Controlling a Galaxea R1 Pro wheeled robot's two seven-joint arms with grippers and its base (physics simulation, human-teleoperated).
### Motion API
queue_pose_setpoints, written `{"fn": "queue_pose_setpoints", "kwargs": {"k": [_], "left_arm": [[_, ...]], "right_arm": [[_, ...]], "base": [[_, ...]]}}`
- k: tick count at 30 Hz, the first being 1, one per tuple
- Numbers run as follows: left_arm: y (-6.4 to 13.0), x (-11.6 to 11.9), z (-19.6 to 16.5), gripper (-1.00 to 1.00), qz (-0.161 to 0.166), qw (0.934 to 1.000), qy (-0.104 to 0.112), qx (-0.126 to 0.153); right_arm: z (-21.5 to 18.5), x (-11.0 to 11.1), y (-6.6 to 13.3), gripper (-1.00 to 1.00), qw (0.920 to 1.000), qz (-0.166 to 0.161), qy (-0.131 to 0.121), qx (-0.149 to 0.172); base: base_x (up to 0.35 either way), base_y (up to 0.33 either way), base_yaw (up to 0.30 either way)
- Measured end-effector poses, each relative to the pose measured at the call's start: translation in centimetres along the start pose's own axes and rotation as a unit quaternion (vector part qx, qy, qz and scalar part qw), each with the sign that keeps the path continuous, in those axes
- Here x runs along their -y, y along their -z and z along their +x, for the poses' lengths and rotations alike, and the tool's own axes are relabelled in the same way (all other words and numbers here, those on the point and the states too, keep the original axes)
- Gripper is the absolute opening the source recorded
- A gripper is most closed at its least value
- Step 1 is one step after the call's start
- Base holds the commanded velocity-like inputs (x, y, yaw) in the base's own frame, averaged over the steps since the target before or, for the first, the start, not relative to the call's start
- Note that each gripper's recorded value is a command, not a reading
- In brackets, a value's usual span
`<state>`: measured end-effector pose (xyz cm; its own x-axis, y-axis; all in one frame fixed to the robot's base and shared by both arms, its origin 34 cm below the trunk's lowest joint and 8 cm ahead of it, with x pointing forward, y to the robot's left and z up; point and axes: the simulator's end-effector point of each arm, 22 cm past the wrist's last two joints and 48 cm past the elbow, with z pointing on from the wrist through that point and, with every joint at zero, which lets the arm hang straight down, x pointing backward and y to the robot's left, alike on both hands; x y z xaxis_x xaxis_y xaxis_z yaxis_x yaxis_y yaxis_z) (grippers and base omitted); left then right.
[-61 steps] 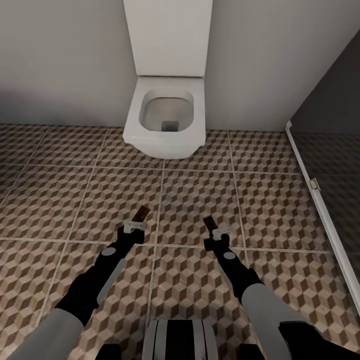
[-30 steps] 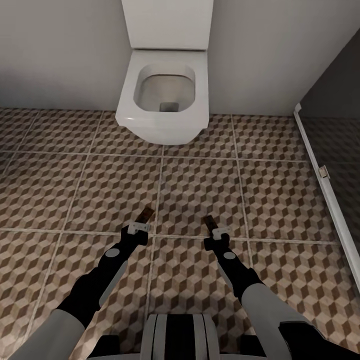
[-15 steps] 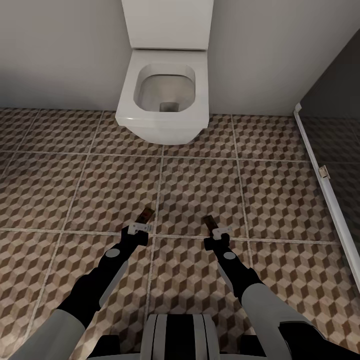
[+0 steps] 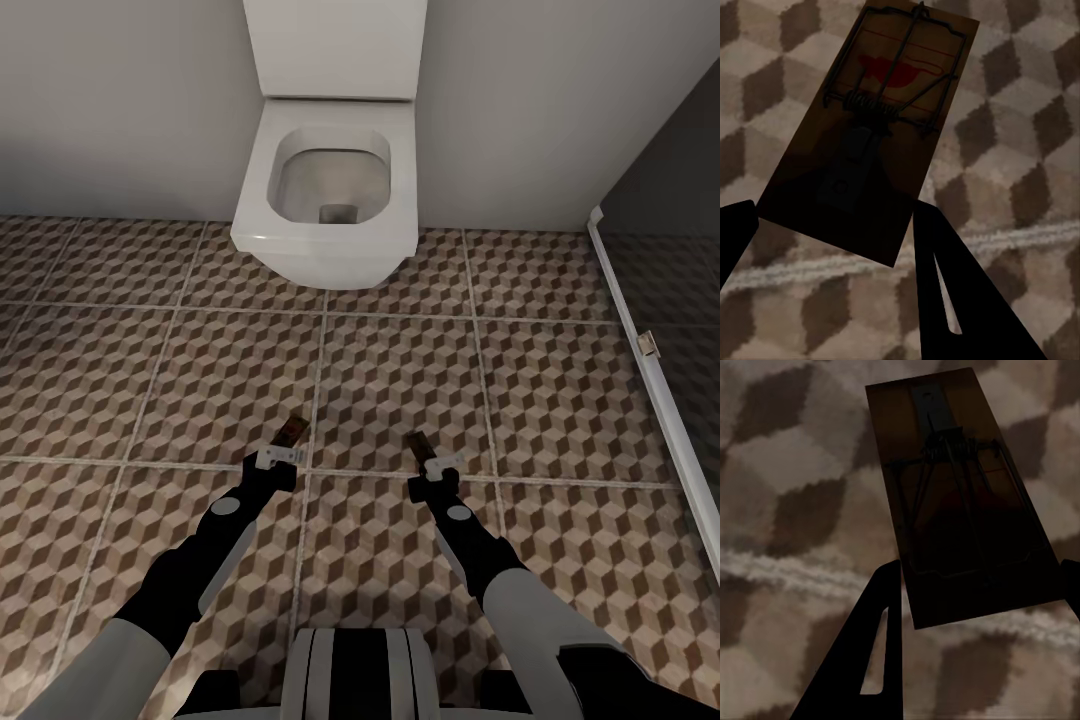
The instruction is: Take the four mousetraps from the cabinet in the bathroom and place them on the bathroom floor. Make sure all four end up on the same floor surface, and ensure that at least two of them are either under or directly next to the same bathroom sink.
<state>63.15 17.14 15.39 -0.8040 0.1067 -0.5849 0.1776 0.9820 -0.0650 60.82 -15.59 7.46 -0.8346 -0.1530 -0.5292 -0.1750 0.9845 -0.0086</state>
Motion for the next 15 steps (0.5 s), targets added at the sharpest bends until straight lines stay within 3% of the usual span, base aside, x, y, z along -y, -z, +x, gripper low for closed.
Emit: {"fn": "queue_pose_setpoints", "kwargs": {"k": [6,15], "left_arm": [[0.01,0.01,-0.02,-1.00,0.000,1.0000,0.000,0.000],[0.03,-0.01,-0.03,-1.00,0.000,1.0000,0.000,0.000]], "right_arm": [[0.11,-0.01,0.05,-1.00,1.0000,0.000,0.000,-0.001],[0.11,-0.03,0.06,-1.00,1.0000,0.000,0.000,-0.001]], "base": [[0.079,0.000,0.000],[0.220,0.090,0.000]]}}
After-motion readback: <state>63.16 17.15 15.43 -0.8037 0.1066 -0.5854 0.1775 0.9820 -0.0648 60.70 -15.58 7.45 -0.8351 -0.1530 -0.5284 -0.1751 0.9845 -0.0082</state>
